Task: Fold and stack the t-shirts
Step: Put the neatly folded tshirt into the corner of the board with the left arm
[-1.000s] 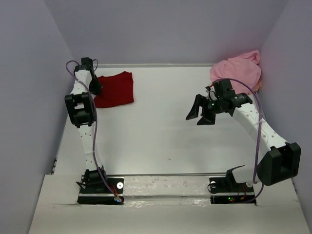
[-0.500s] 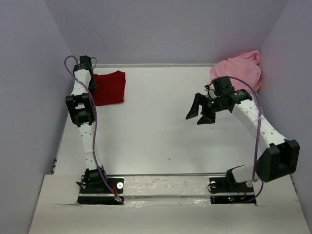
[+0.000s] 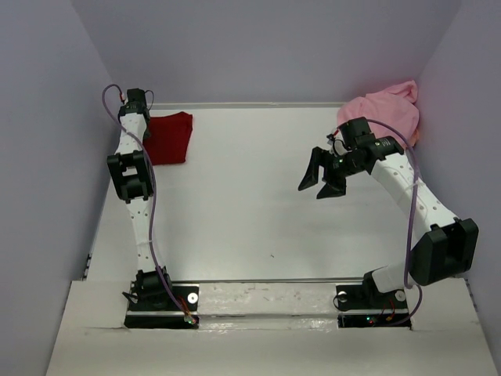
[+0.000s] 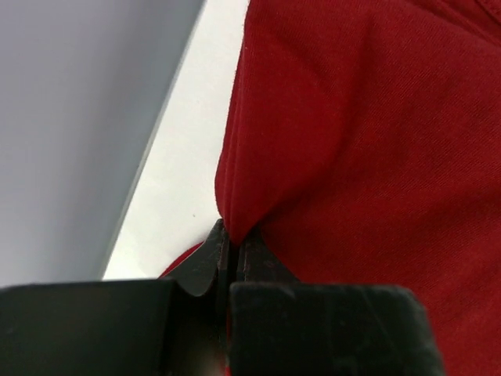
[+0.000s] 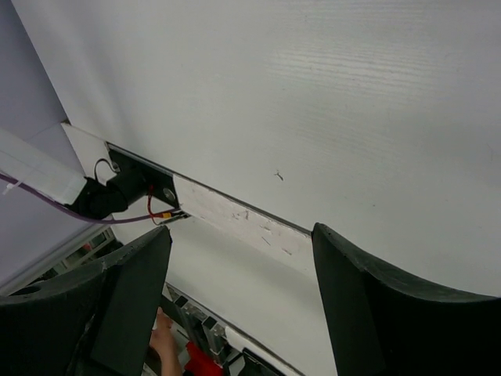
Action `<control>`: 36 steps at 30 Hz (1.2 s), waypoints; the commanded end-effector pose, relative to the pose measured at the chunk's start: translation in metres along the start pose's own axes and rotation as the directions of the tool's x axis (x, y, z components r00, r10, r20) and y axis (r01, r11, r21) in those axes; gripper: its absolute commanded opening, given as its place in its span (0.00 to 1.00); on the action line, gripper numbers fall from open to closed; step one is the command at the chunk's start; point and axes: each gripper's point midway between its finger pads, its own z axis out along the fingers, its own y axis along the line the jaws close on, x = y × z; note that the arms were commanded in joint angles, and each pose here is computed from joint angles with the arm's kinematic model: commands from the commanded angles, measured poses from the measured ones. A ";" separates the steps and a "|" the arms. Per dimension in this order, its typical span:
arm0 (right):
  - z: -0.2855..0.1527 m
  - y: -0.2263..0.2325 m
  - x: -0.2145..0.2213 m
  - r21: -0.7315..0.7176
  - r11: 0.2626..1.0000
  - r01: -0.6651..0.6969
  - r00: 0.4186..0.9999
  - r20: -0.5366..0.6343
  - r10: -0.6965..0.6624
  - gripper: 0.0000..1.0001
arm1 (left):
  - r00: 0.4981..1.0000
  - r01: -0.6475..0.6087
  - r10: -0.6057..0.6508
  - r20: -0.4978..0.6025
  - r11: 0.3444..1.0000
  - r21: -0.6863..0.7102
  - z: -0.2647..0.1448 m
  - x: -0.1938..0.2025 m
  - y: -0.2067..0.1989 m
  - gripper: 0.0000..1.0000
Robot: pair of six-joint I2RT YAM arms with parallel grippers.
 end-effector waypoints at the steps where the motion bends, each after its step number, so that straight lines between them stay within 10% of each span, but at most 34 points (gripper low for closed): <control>1: -0.012 0.008 -0.003 -0.012 1.000 0.016 1.000 0.012 -0.016 0.78 | 0.993 0.035 -0.026 0.116 0.996 -0.077 -0.006 -0.037 0.024 0.00; 20: -0.004 0.003 0.004 -0.012 0.999 -0.032 0.999 -0.013 0.032 0.78 | 0.982 0.115 -0.094 0.161 0.986 -0.124 0.024 -0.046 0.052 0.00; 26: -0.002 0.003 0.004 -0.021 0.999 -0.039 0.999 -0.014 0.039 0.78 | 0.978 0.147 -0.129 0.166 0.984 -0.101 0.024 -0.049 0.055 0.25; 36: -0.002 0.004 0.004 -0.028 0.999 -0.040 0.999 -0.011 0.039 0.79 | 0.964 0.155 -0.155 0.215 0.988 0.017 0.010 -0.069 0.036 0.27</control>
